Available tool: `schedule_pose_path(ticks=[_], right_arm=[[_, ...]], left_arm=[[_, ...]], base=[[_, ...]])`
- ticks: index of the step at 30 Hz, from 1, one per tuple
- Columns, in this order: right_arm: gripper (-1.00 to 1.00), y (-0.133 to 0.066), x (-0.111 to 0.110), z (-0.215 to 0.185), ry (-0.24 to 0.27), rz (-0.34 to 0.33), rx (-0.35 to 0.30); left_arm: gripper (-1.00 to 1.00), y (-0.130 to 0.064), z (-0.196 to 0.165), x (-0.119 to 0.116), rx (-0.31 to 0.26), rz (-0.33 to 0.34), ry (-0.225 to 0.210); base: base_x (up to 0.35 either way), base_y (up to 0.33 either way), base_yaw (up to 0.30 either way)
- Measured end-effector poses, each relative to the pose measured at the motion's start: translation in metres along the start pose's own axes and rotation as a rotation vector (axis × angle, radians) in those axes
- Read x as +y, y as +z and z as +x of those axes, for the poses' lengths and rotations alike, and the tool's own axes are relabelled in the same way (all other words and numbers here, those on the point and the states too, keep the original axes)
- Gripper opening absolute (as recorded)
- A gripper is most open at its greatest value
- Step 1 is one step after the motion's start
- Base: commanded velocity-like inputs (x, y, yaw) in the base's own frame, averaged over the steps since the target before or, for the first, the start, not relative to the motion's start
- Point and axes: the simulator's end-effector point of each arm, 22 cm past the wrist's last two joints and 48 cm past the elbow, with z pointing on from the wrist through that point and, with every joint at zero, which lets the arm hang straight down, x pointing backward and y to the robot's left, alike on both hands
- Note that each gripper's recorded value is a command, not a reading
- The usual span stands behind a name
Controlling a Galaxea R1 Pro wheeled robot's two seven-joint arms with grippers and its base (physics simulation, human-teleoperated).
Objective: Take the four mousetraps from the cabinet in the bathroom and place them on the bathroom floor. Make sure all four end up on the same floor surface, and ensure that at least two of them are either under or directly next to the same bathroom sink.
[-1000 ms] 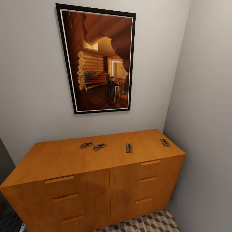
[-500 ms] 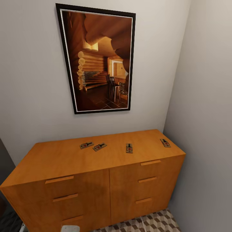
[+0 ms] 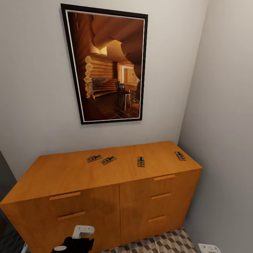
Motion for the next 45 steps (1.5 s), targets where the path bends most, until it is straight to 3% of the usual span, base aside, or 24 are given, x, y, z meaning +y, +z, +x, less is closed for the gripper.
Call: schedule_pose_path(ticks=[7,13,18,31,38,45], right_arm=[[1.00,-0.018,-0.012,-0.032,0.026,0.016,-0.054],[1.00,-0.033,-0.015,-0.052,0.031,0.022,-0.086],[1.00,-0.044,-0.017,-0.064,0.034,0.025,-0.096],[1.00,-0.051,-0.019,-0.069,0.035,0.034,-0.100],[1.00,-0.058,-0.028,-0.083,0.029,0.049,-0.129],[1.00,-0.075,-0.034,-0.106,0.030,0.059,-0.169]], left_arm=[[1.00,-0.017,-0.021,-0.042,-0.010,0.067,0.055],[1.00,-0.024,-0.026,-0.064,0.005,0.100,0.081],[1.00,-0.031,-0.036,-0.082,-0.007,0.129,0.085],[1.00,-0.046,-0.057,-0.110,-0.027,0.174,0.086],[1.00,-0.055,-0.094,-0.131,-0.066,0.202,0.117],[1.00,-0.068,-0.155,-0.144,-0.122,0.218,0.140]], base=[[0.000,0.000,0.000],[0.000,0.000,0.000],[0.000,0.000,0.000],[0.000,0.000,0.000],[0.000,0.000,0.000],[0.000,0.000,0.000]])
